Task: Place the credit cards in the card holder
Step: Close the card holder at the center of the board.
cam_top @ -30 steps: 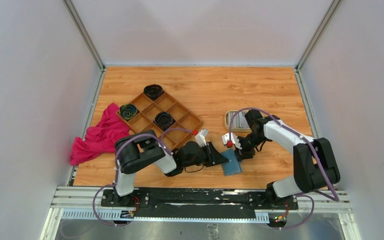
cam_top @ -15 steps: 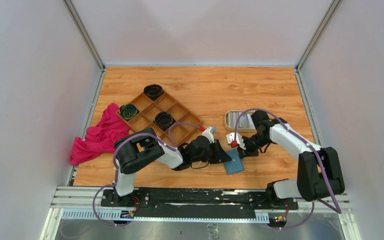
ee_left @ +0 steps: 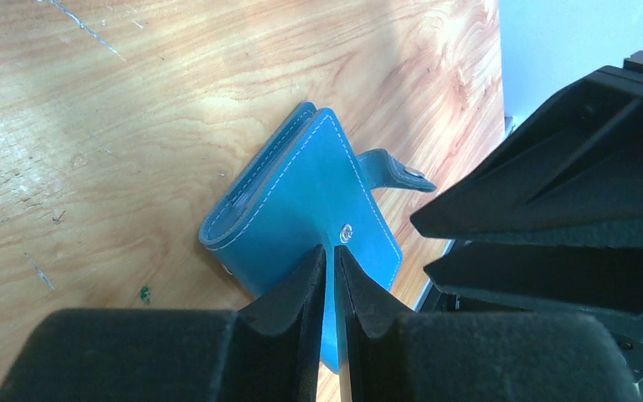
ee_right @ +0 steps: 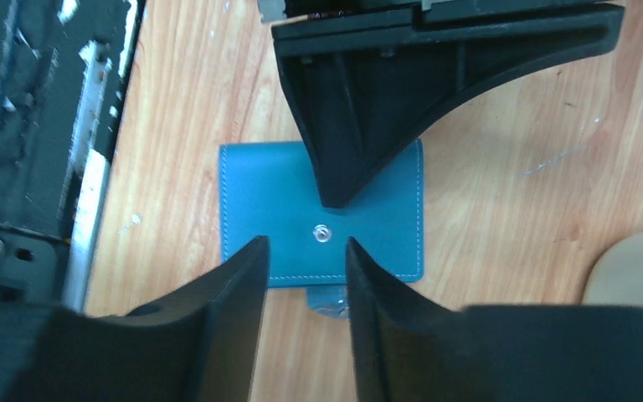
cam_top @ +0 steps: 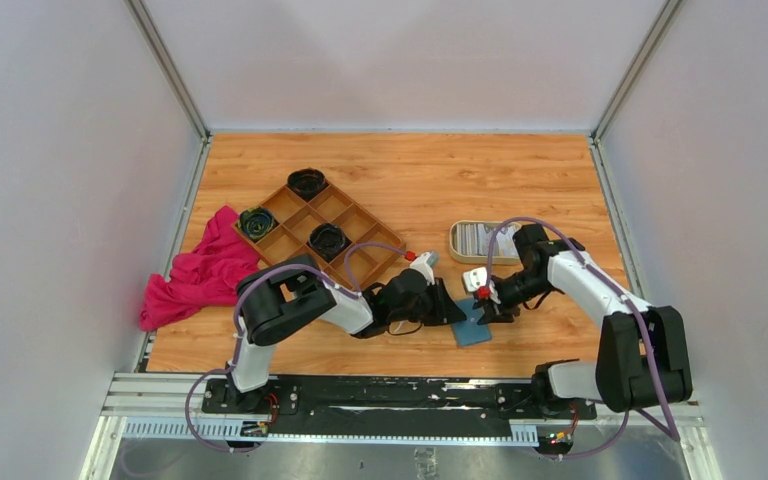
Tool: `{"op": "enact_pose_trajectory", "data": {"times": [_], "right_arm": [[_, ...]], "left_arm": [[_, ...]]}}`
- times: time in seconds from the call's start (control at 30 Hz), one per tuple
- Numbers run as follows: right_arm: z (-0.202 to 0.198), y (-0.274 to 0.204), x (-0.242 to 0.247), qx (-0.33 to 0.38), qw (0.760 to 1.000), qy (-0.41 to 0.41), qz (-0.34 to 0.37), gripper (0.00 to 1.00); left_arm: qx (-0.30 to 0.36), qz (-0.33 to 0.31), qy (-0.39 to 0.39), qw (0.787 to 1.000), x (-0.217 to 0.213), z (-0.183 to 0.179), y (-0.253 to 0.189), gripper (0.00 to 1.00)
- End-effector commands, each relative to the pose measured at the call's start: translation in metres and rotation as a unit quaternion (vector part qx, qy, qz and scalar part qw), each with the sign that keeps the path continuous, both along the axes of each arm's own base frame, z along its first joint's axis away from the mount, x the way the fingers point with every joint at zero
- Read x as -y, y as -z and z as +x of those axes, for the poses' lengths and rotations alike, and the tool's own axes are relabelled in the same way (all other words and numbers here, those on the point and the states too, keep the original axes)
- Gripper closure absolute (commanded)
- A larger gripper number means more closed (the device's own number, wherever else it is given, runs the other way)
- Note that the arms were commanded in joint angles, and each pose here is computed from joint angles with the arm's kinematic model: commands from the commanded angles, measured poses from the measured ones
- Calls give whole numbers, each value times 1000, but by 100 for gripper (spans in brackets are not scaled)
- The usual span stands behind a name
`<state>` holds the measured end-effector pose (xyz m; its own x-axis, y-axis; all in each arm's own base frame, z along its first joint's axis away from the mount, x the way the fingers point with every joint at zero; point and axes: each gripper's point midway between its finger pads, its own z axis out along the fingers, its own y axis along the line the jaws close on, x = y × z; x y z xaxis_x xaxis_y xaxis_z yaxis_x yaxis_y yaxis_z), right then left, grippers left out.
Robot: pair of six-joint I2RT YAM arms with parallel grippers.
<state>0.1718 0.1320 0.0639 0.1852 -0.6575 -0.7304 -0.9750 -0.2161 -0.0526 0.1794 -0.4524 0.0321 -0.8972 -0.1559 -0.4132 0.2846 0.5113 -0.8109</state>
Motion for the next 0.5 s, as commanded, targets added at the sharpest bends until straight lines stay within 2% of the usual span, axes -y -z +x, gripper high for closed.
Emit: {"op": "enact_pose_trajectory", "data": {"times": [0.0,0.07,0.2,0.33,0.47], "right_arm": [[-12,-26,-14,-27,998,9,55,52],[-6,-41,-15,-33,997,43,57,47],[6,-62,-6,-58,989,131,27,47],[13,-62,6,-86,966,245,-6,49],[13,-45,19,-86,948,304,-43,49]], "left_arm": [[-13,63,11,998,-14,-9,37,84],[-11,62,12,998,-14,-9,36,84],[-11,61,12,998,-13,-10,35,84],[-8,61,-2,998,-14,-8,33,87],[-5,57,-14,998,-11,-6,30,90]]}}
